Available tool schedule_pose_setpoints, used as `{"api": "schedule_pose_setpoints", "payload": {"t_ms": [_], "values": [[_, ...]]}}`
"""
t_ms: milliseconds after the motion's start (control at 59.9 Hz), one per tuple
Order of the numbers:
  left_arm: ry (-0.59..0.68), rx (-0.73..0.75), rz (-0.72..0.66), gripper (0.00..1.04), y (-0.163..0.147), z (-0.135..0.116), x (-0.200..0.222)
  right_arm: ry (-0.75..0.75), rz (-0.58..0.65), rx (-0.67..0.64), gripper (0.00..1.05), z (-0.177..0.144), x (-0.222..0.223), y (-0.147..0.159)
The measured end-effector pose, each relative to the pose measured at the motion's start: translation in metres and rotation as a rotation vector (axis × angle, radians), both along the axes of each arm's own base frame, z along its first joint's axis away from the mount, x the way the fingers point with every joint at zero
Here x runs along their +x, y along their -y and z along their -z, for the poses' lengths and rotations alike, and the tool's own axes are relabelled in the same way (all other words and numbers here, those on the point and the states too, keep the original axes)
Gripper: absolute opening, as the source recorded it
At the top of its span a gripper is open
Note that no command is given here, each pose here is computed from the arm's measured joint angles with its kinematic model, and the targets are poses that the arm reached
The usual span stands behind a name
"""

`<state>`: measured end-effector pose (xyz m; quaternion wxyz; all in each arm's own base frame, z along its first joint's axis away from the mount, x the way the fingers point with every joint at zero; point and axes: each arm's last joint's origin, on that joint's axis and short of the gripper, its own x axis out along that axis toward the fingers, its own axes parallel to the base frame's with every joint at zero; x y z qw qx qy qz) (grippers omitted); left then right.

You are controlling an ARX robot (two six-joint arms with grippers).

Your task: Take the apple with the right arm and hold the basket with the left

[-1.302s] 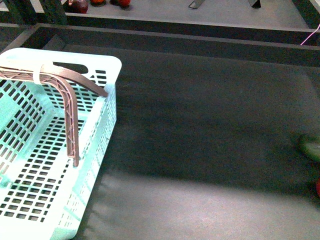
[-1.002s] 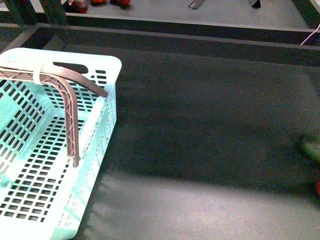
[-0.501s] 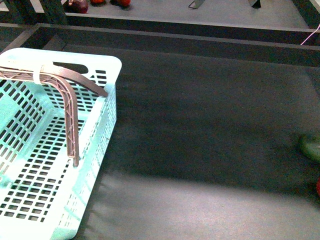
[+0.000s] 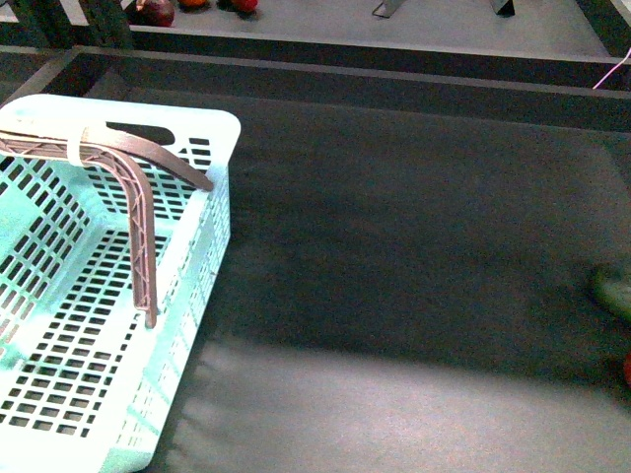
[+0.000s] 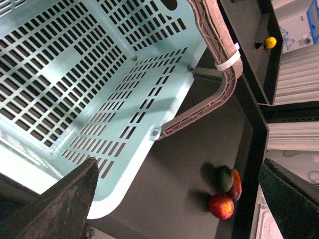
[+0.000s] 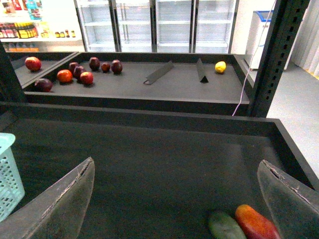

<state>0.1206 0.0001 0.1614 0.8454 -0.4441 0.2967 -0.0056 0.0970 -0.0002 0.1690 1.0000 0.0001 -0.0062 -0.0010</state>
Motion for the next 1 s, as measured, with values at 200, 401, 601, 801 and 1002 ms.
{"api": "schedule_pose_setpoints", "payload": {"t_ms": [200,401,601,801,1002], "values": [[-0.086,-0.139,-0.155,0.98,-0.007,0.009,0.062,0.000,0.000,0.000,0.96,0.000,0.000,0.000],[-0.158,-0.191,-0.225,0.98,-0.012,0.009,0.119,0.000,0.000,0.000,0.96,0.000,0.000,0.000],[-0.184,-0.184,-0.246,0.98,-0.019,0.009,0.152,0.000,0.000,0.000,0.96,0.000,0.000,0.000],[-0.201,-0.172,-0.264,0.98,-0.023,0.007,0.176,0.000,0.000,0.000,0.96,0.000,0.000,0.000],[-0.222,-0.158,-0.263,0.98,-0.024,0.013,0.190,0.000,0.000,0.000,0.96,0.000,0.000,0.000]]}}
